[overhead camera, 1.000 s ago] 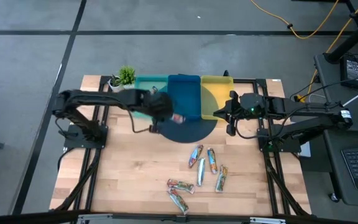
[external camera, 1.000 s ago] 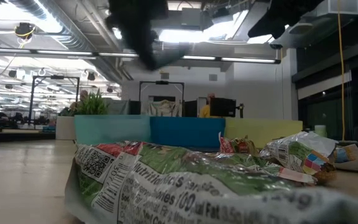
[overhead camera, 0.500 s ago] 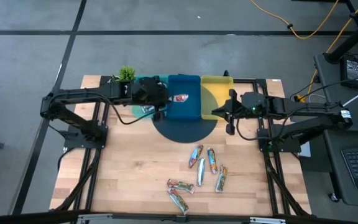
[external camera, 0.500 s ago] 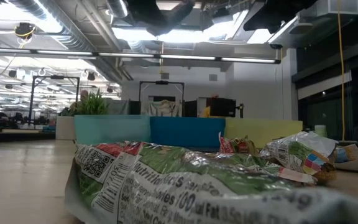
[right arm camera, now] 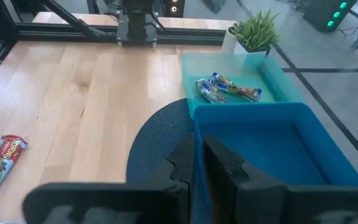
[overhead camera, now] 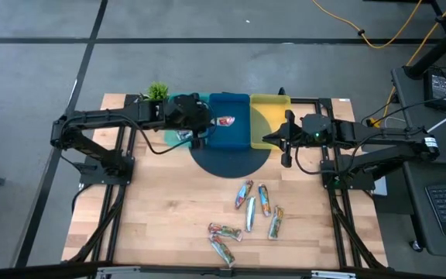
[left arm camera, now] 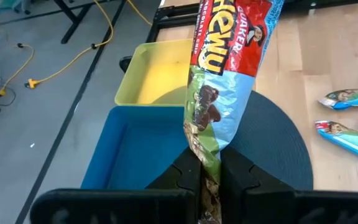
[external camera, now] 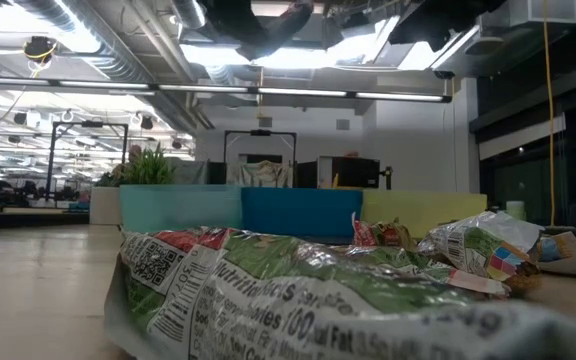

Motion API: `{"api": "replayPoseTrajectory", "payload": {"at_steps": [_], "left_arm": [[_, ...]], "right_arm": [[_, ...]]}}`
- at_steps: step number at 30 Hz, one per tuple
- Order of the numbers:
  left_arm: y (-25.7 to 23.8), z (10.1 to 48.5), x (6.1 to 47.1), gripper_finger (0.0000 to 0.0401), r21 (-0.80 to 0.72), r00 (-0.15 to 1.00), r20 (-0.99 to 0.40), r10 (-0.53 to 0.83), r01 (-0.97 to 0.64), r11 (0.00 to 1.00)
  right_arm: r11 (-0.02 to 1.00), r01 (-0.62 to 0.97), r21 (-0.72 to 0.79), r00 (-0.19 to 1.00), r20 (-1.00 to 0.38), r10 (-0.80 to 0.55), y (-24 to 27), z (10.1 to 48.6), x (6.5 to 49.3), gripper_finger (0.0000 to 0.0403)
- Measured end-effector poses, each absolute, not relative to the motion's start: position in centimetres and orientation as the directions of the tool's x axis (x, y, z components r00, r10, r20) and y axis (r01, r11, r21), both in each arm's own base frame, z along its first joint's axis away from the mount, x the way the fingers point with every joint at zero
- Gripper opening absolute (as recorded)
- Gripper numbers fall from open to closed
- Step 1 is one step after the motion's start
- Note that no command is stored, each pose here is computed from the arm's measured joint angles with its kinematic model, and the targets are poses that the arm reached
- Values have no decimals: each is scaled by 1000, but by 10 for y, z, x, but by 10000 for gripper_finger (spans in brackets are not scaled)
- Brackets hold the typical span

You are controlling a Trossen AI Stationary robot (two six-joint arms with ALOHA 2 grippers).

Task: Pick and place Granola Bars by type
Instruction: Put the top left red granola bar into the blue bin

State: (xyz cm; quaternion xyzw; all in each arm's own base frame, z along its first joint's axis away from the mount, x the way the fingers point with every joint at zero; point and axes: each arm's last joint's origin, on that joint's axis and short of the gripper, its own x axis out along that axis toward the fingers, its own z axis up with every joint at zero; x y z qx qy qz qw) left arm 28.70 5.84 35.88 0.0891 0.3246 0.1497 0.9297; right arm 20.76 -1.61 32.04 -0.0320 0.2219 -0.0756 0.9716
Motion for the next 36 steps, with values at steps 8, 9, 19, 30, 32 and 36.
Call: {"api": "replayPoseTrajectory", "payload": {"at_steps": [8, 9, 19, 30, 32, 36], "left_arm": [[78, 369, 287, 19, 269, 730, -571, 375, -265, 926], [81, 372, 287, 19, 288, 719, -584, 378, -251, 924], [114, 400, 314, 19, 373, 674, -606, 422, -228, 899], [129, 387, 326, 19, 301, 667, -657, 351, -195, 934], [130, 382, 330, 19, 298, 659, -667, 346, -190, 936], [136, 366, 341, 19, 276, 639, -701, 318, -169, 946]], "right_arm": [[986, 136, -100, 889, -427, -166, -16, 320, 208, 34], [984, 146, -105, 887, -427, -177, -16, 320, 208, 34], [975, 187, -122, 878, -425, -222, -18, 320, 207, 34], [975, 186, -123, 873, -435, -222, -18, 319, 207, 34], [975, 188, -120, 871, -438, -221, -18, 319, 207, 34], [975, 202, -90, 865, -451, -220, -18, 318, 206, 34]]}}
